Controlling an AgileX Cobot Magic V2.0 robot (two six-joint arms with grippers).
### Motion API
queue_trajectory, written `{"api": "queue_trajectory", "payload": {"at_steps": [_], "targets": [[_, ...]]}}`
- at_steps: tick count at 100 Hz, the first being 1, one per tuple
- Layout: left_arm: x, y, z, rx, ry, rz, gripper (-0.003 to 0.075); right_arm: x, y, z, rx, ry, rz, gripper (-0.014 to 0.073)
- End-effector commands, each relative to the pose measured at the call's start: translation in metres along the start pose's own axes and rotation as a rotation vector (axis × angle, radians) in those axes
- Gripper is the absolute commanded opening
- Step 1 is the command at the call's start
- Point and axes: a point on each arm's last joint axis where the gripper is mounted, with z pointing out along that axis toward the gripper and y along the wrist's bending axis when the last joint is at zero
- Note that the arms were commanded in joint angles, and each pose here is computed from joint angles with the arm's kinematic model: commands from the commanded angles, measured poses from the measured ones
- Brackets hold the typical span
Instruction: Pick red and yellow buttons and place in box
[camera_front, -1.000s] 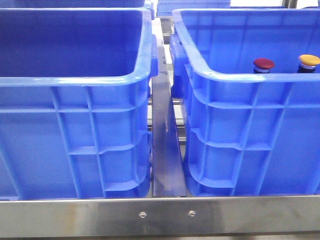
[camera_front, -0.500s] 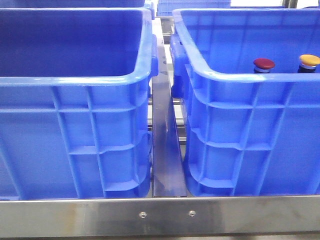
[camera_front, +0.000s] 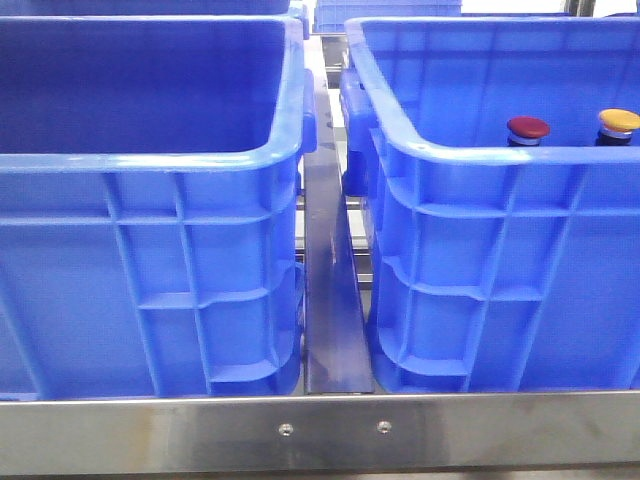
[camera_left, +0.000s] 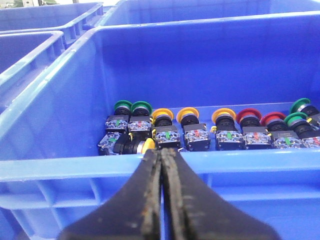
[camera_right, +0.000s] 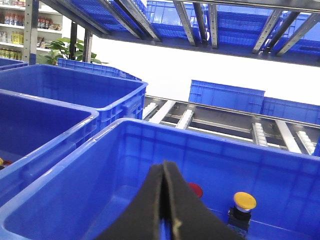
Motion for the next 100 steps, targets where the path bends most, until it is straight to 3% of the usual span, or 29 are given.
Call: {"api": "queue_trajectory", "payload": {"at_steps": [1, 35, 64, 80, 100], "targets": [[-0.003, 0.000, -0.002, -0.006, -0.100, -0.012, -0.0020, -0.009, -0.002, 0.001, 0.019, -0.025, 0.013, -0.0071], [-0.003, 0.000, -0.002, -0.006, -0.100, -0.012, -0.0020, -0.008, -0.003, 0.001, 0.021, -0.023, 0.016, -0.0071], [-0.003, 0.000, -0.002, -0.006, -0.100, -0.012, -0.0020, -0.002, -0.018, -0.001, 0.148, 0.044, -0.069, -0.0071], [-0.003, 0.000, -0.002, -0.006, -0.100, -0.012, -0.0020, 0.012, -0.024, -0.001, 0.204, 0.061, -0.024, -0.0071], [-0.003, 0.000, -0.002, -0.006, -0.100, -0.012, -0.0020, 0.040, -0.026, -0.007, 0.251, -0.078, 0.006, -0.0071]]}}
